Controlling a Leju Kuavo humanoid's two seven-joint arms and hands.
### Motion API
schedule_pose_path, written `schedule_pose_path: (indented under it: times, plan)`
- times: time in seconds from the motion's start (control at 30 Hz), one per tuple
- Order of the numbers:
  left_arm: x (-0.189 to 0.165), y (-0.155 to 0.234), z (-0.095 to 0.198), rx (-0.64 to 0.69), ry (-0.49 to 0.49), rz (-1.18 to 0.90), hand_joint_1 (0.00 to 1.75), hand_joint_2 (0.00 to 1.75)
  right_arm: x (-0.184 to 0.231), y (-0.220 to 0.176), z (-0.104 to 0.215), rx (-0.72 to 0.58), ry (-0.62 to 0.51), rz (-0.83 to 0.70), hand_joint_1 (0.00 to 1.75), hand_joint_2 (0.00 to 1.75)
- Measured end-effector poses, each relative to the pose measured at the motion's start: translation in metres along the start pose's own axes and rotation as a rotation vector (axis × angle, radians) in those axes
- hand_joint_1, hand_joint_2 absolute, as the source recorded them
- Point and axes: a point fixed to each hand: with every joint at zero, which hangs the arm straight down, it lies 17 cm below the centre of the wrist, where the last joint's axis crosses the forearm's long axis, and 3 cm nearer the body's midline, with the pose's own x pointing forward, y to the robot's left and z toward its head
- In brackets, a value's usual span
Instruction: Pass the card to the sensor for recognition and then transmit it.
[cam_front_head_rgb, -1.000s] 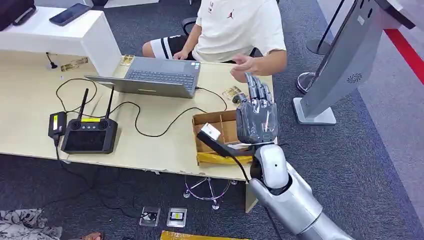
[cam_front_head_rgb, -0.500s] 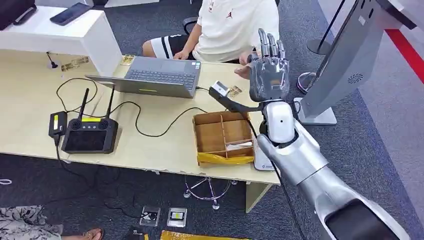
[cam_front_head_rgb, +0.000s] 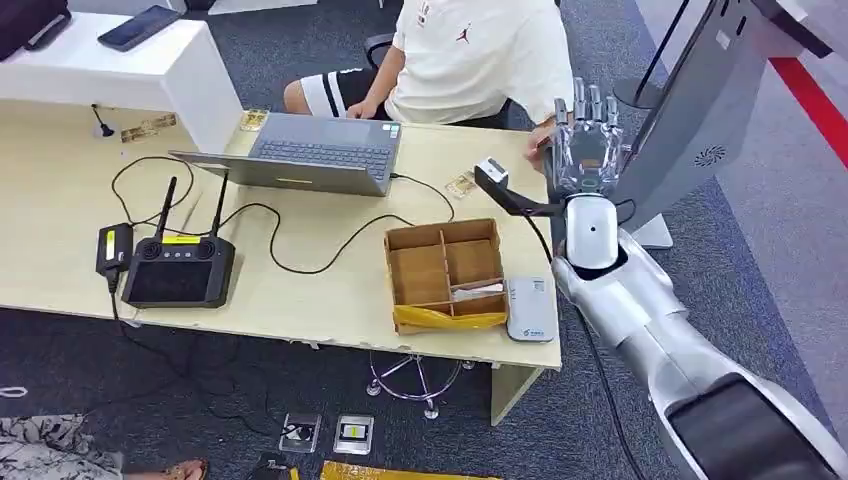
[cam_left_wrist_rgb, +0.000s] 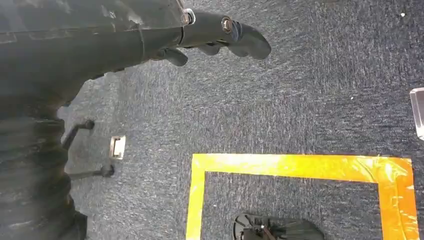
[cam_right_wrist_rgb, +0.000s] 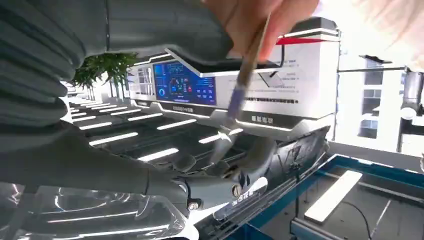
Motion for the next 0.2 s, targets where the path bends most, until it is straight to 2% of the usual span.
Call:
schedule_pose_path:
  times: [0.2]
  plan:
    - [-0.003, 0.001, 0.000, 0.004, 0.012, 0.013, 0.00, 1.75, -0.024, -0.002, 0.000, -0.051, 0.030, 0.004, 0.00, 1.75]
